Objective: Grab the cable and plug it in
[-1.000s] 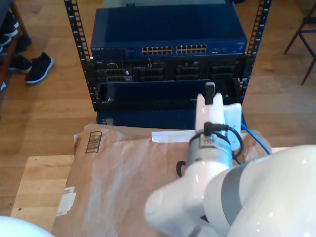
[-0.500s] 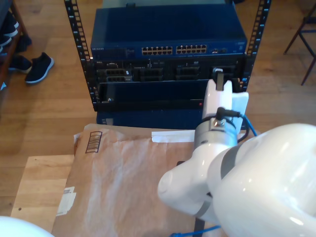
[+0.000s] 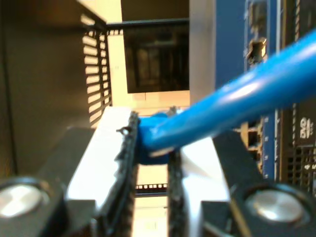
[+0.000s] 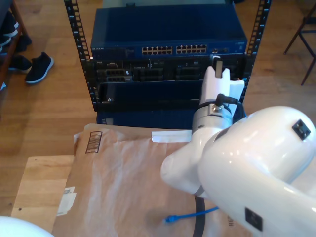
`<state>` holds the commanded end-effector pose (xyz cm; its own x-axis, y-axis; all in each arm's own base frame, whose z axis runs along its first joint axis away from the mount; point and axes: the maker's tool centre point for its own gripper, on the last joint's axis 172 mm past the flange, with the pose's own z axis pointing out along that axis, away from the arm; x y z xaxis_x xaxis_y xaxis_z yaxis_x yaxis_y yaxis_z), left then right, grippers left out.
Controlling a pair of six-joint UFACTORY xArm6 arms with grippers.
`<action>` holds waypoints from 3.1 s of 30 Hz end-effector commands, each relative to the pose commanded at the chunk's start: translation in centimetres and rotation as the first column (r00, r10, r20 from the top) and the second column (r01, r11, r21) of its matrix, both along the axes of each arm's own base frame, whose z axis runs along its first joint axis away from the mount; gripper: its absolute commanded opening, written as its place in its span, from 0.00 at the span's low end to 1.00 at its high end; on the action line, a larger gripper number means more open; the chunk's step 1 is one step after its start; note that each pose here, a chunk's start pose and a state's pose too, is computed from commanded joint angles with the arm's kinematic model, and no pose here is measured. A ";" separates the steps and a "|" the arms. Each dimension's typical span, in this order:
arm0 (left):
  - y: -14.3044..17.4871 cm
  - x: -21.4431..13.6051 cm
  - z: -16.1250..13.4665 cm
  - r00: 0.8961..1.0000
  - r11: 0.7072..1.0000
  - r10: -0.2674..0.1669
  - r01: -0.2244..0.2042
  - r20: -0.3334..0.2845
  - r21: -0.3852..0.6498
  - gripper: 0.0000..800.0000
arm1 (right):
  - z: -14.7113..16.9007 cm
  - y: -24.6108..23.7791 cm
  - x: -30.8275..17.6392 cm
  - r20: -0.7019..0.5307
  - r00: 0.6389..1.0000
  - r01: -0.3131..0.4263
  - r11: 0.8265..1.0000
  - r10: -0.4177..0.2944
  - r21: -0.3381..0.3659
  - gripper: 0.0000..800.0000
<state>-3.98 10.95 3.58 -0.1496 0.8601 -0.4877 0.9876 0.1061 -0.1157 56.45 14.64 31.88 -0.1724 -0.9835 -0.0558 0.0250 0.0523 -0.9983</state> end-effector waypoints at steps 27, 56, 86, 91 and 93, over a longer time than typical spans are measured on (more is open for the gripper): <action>0.0 0.0 0.0 1.000 1.000 0.000 0.000 0.000 0.000 1.00 | -4.0 -0.6 5.6 0.088 0.996 0.024 0.999 -0.021 -0.031 0.00; 0.1 0.0 0.0 1.000 1.000 0.000 0.000 0.000 0.002 1.00 | -4.1 -0.6 8.6 0.126 0.992 -0.017 0.998 0.026 -0.068 0.00; 0.1 0.0 0.0 1.000 1.000 0.000 0.000 0.000 0.002 1.00 | -4.4 -0.5 9.2 0.124 0.991 -0.032 0.996 0.041 -0.079 0.00; 0.1 0.0 0.0 1.000 1.000 0.000 0.000 0.000 0.002 1.00 | -4.2 -0.7 9.6 0.135 0.990 -0.026 0.997 0.036 -0.073 0.00; 0.1 0.0 0.0 1.000 1.000 0.000 0.000 0.000 0.002 1.00 | -4.2 -0.7 9.7 0.134 0.990 -0.026 0.997 0.036 -0.074 0.00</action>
<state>-3.99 11.02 3.61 -0.1497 0.8609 -0.4863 0.9876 0.1063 -0.1158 66.11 13.98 27.67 -0.1371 -0.9905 -0.0055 0.1598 -0.0167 -0.9870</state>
